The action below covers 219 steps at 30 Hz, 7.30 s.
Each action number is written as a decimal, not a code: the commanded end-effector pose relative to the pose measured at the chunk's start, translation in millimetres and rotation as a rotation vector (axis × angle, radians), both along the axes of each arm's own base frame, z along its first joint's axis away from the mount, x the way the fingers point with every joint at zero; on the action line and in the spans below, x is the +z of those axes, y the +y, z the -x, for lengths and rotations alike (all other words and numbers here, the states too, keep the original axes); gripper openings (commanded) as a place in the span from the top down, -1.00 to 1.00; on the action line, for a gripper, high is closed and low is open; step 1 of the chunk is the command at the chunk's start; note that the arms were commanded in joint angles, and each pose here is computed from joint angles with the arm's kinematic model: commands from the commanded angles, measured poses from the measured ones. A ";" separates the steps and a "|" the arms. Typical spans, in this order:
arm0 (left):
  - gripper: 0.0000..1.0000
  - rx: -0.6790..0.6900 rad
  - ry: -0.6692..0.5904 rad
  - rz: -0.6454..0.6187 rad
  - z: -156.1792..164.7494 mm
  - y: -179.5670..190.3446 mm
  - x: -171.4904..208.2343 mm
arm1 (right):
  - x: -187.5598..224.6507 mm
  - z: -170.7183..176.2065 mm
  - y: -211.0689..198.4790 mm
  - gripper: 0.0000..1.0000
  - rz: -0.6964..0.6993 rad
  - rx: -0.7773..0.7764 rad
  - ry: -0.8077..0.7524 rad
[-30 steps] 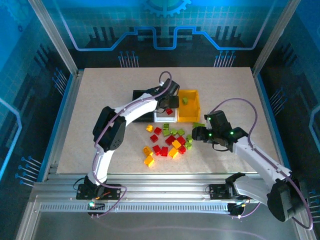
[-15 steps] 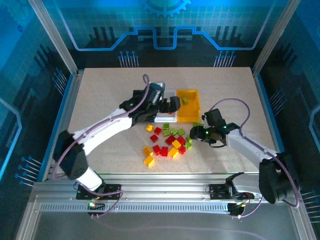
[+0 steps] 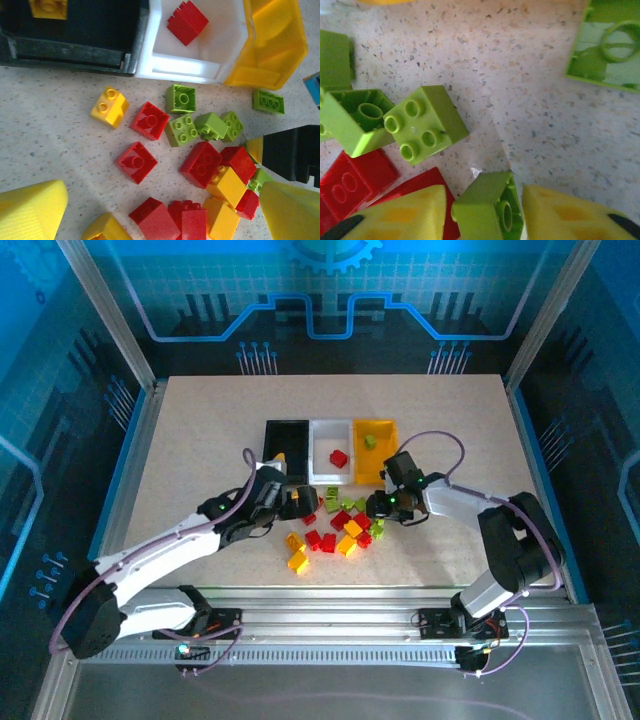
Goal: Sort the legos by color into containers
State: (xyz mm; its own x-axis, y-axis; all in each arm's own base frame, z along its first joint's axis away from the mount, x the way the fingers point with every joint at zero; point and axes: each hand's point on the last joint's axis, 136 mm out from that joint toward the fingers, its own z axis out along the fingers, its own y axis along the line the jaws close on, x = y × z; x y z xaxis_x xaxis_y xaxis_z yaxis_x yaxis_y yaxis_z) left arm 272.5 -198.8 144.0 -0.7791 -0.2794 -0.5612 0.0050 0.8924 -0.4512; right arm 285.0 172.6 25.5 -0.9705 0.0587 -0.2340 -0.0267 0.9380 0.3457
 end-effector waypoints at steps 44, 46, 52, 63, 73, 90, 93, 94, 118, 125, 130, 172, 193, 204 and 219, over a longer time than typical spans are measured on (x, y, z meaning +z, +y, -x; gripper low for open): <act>-0.98 0.124 0.042 0.062 21.8 60.6 -15.5 | 115.6 -176.1 -2.6 -0.17 0.092 -0.235 -0.317; -0.98 0.113 0.056 0.064 20.2 57.2 -17.9 | 125.9 -166.7 -0.5 -0.19 0.071 -0.226 -0.333; -0.92 0.035 0.118 0.044 15.6 40.6 -26.8 | 140.1 -122.0 8.6 -0.24 0.015 -0.158 -0.357; -0.72 -0.209 0.332 -0.156 69.9 3.2 -82.1 | 107.3 -53.6 -4.5 -0.24 0.022 -0.128 -0.302; -0.69 -0.345 0.365 -0.369 108.8 -9.2 -113.1 | 97.9 -42.3 -14.0 -0.25 0.032 -0.145 -0.293; -0.01 -0.351 0.301 -0.466 102.1 -16.3 -124.2 | 107.2 -40.1 -20.4 -0.26 0.025 -0.159 -0.316; 0.17 -0.347 0.299 -0.464 102.1 -15.7 -123.1 | 107.3 -40.2 -20.7 -0.26 0.024 -0.161 -0.315; 0.21 -0.343 0.299 -0.463 102.4 -14.6 -121.6 | 106.7 -40.0 -21.0 -0.26 0.026 -0.162 -0.314; 0.42 0.112 0.019 -0.126 -123.1 29.6 15.0 | 101.9 -34.3 -31.0 -0.26 0.019 -0.214 -0.299; 0.38 0.192 0.075 -0.180 -179.8 39.2 -12.4 | 103.4 -29.7 -32.5 -0.26 0.010 -0.210 -0.298; 0.10 0.191 0.107 -0.189 -191.2 33.4 -25.3 | 95.9 -23.3 -29.0 -0.27 -0.002 -0.178 -0.274; -0.98 -0.035 0.071 0.008 -16.0 0.5 -1.1 | 1.3 22.8 -4.6 -0.14 0.304 0.131 0.030; -0.98 -0.019 0.065 0.014 -6.7 9.2 -1.4 | 7.8 17.9 -14.8 -0.26 0.250 0.040 0.003; -0.98 0.011 0.055 -0.005 -1.4 20.3 -4.9 | 12.1 19.0 -14.6 0.44 0.230 0.051 -0.036; -0.98 0.043 0.103 -0.018 29.5 44.6 -27.5 | 127.8 -56.1 60.8 0.45 0.079 0.121 -0.310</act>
State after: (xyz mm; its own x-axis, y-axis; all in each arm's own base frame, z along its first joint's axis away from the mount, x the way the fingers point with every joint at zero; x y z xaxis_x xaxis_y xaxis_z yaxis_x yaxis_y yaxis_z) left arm 252.3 -162.3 122.4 -0.8157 -0.2850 -0.5034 -0.0468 0.8999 -0.4336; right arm 328.0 216.6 159.3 -0.8507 -0.0564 -0.5226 -0.2108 0.9474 0.2409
